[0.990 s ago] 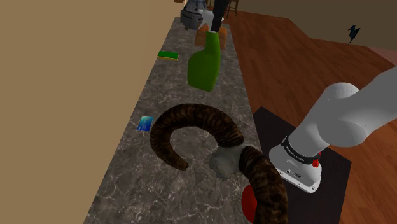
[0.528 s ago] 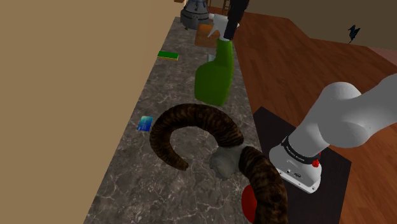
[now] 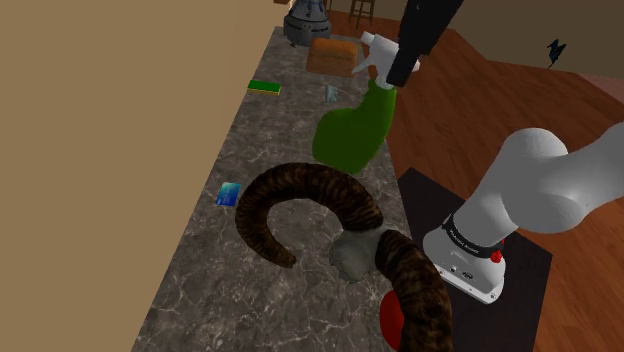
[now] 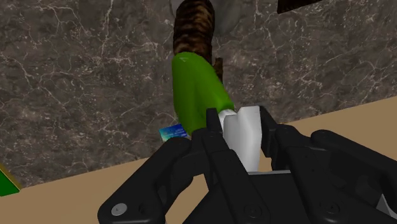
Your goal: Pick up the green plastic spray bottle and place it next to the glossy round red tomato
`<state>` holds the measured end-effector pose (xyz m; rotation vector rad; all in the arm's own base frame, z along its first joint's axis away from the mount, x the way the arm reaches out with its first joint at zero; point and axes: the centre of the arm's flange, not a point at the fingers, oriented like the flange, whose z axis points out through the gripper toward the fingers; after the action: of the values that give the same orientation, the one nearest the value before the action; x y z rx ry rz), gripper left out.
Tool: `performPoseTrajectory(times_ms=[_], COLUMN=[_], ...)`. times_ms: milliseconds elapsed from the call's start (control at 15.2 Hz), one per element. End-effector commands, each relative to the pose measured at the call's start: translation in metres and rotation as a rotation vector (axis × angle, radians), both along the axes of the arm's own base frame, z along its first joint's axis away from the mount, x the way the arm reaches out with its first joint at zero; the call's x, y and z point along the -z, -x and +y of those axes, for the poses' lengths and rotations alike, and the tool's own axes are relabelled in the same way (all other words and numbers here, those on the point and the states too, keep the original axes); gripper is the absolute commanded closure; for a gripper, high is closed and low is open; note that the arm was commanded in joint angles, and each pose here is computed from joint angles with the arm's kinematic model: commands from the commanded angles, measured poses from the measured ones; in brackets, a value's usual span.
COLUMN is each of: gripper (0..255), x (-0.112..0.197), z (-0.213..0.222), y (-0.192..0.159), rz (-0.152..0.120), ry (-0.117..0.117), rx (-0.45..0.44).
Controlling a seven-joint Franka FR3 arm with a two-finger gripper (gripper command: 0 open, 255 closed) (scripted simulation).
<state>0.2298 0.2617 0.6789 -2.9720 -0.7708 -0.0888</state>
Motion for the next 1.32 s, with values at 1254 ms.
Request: performPoseTrajectory(times_ms=[1254], gripper=[255], x=[-0.044], z=[0.150], y=[0.230], rz=[0.003], ry=[0.000], rx=[-0.001])
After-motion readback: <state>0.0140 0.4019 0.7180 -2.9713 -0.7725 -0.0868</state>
